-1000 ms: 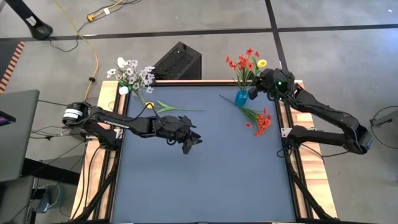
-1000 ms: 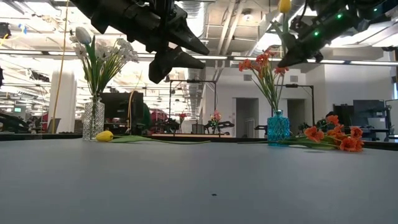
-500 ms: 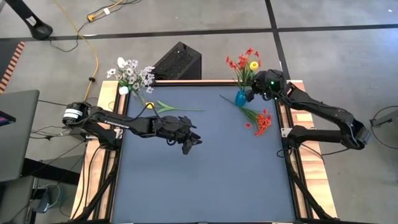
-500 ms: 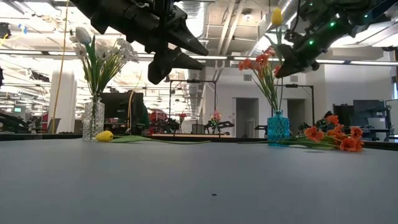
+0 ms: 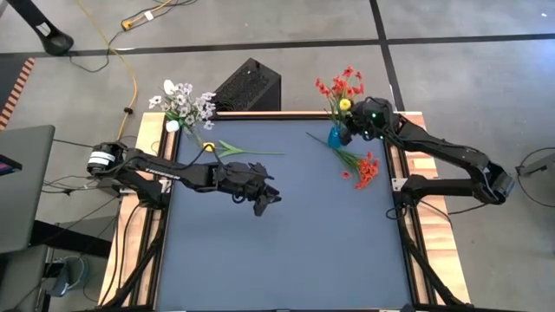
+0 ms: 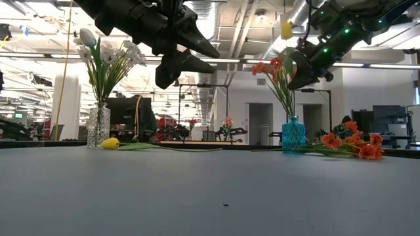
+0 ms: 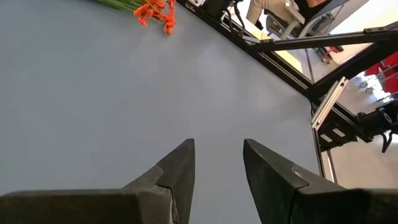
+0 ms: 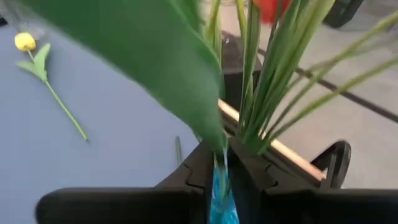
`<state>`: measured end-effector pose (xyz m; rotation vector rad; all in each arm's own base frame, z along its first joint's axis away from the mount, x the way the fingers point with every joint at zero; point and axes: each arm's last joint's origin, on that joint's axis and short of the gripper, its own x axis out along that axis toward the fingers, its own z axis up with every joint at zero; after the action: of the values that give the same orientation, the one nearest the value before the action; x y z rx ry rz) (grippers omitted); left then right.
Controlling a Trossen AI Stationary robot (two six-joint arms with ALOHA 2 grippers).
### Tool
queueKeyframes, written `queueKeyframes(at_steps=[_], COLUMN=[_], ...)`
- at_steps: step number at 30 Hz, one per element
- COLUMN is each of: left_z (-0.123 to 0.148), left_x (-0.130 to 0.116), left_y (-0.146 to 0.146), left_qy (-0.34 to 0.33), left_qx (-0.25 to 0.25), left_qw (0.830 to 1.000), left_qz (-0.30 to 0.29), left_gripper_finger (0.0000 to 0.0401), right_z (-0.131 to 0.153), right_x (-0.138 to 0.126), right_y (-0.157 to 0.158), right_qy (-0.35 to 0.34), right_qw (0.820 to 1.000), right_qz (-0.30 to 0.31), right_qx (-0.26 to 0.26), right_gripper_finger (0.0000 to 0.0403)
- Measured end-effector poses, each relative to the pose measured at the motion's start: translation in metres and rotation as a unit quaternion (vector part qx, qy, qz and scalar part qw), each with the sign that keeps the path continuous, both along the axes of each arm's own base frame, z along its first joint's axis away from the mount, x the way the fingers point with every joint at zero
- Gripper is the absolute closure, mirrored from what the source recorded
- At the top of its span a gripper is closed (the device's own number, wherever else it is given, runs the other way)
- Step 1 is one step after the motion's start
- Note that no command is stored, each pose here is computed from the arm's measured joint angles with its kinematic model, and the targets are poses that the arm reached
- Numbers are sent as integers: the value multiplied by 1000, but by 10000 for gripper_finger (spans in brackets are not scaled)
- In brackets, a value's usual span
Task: Sort flowers into vase by color
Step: Put the bottom yellow flower into the blue vase, then put the orange flowers into the blue vase
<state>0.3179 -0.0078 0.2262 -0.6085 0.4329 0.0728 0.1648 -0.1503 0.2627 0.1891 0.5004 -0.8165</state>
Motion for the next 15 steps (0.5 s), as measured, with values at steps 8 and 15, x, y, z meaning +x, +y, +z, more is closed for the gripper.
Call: queueKeyframes(at_steps=[8,15], left_z=[0,-3], left_x=[0,-2], left_y=[0,0], left_qy=[0,19], left_qx=[0,0], left_qw=[1000,1000], left_qz=[-1,-1], left_gripper_finger=[278,278], right_z=[-11,-15], right_x=[-6,-15], right_y=[5,15], right_qy=[43,72], right_qw=[997,992], right_qz=[-9,8], right_qx=[56,100], right_gripper_finger=[249,156])
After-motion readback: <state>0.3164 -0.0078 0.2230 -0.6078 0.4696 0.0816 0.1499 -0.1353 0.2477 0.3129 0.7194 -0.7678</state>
